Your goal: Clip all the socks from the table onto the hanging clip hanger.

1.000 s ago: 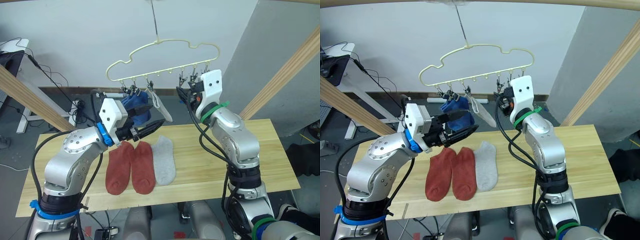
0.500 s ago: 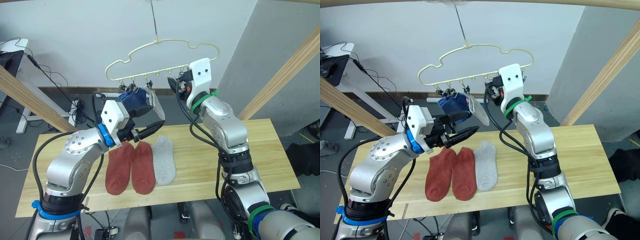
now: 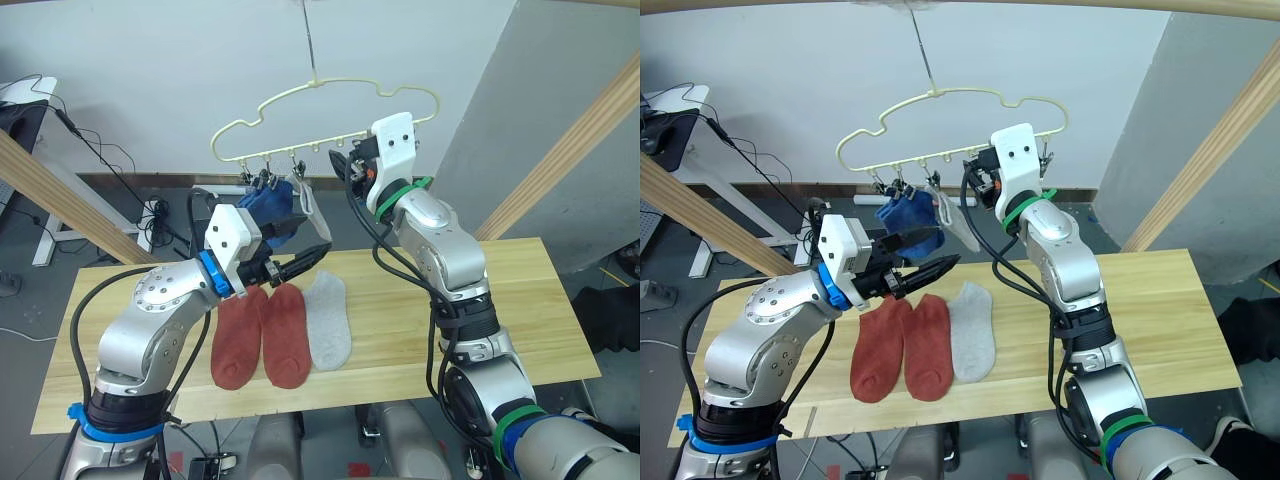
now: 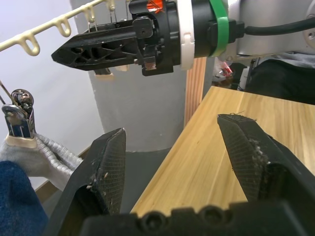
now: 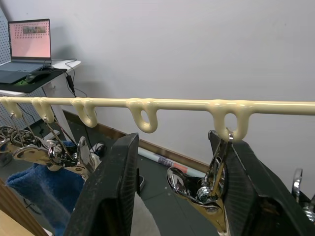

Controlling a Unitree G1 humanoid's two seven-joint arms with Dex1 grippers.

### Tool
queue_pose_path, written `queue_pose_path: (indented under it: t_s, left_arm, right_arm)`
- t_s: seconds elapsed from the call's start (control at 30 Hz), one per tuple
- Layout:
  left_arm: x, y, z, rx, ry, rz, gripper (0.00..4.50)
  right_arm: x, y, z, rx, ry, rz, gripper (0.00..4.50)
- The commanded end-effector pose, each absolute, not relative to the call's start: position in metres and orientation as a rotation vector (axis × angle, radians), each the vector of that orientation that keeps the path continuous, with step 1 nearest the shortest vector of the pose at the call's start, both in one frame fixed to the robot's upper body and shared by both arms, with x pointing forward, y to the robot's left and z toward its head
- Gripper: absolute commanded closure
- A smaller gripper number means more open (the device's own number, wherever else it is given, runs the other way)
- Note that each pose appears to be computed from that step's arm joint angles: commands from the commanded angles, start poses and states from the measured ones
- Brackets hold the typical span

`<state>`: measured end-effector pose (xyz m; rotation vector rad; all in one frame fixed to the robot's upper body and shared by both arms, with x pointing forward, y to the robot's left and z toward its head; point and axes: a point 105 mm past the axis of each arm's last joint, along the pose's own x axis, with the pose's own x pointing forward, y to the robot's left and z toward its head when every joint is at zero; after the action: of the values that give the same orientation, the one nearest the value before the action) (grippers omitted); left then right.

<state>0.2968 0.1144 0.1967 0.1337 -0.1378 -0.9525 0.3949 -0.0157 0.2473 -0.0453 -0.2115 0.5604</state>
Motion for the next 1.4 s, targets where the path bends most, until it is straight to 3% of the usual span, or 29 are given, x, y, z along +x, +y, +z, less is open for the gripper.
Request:
queue_pose_path:
  t_s: [0.03, 0.13, 0.23, 0.37, 0.53, 0.77, 1.0, 1.2, 1.37, 1.4]
  left_arm:
    - [0.296, 0.111, 0.199, 0.14, -0.166, -0.935, 1.2]
    - [0.298, 0.11, 0.197, 0.143, -0.169, -0.9, 1.2]
    - [0.298, 0.105, 0.194, 0.142, -0.178, -0.863, 1.2]
    - [0.299, 0.103, 0.187, 0.162, -0.179, -0.786, 1.2]
    - [0.309, 0.098, 0.145, 0.164, -0.04, -0.686, 0.04]
    - [0.332, 0.089, 0.081, 0.119, 0.155, -0.438, 0.02]
    - [0.335, 0.075, 0.041, 0.133, 0.268, -0.396, 0.02]
    - [0.327, 0.059, 0.032, 0.145, 0.289, -0.445, 0.02]
    - [0.322, 0.067, 0.011, 0.113, 0.393, -0.409, 0.02]
    - [0.322, 0.069, 0.008, 0.112, 0.408, -0.401, 0.2]
  right_arm:
    - [0.39, -0.012, 0.264, -0.032, -0.275, 0.567, 3.08]
    - [0.39, -0.012, 0.264, -0.028, -0.275, 0.566, 3.97]
    - [0.391, -0.012, 0.264, -0.026, -0.275, 0.566, 4.49]
    - [0.391, -0.012, 0.264, -0.026, -0.276, 0.566, 4.49]
    - [0.392, -0.012, 0.265, -0.027, -0.275, 0.571, 4.5]
    - [0.39, -0.013, 0.261, -0.039, -0.258, 0.579, 4.5]
    - [0.389, -0.015, 0.256, -0.047, -0.239, 0.584, 4.5]
    - [0.389, -0.014, 0.255, -0.048, -0.233, 0.588, 4.5]
    - [0.388, -0.013, 0.254, -0.045, -0.229, 0.591, 4.5]
    - [0.388, -0.012, 0.254, -0.045, -0.228, 0.592, 4.5]
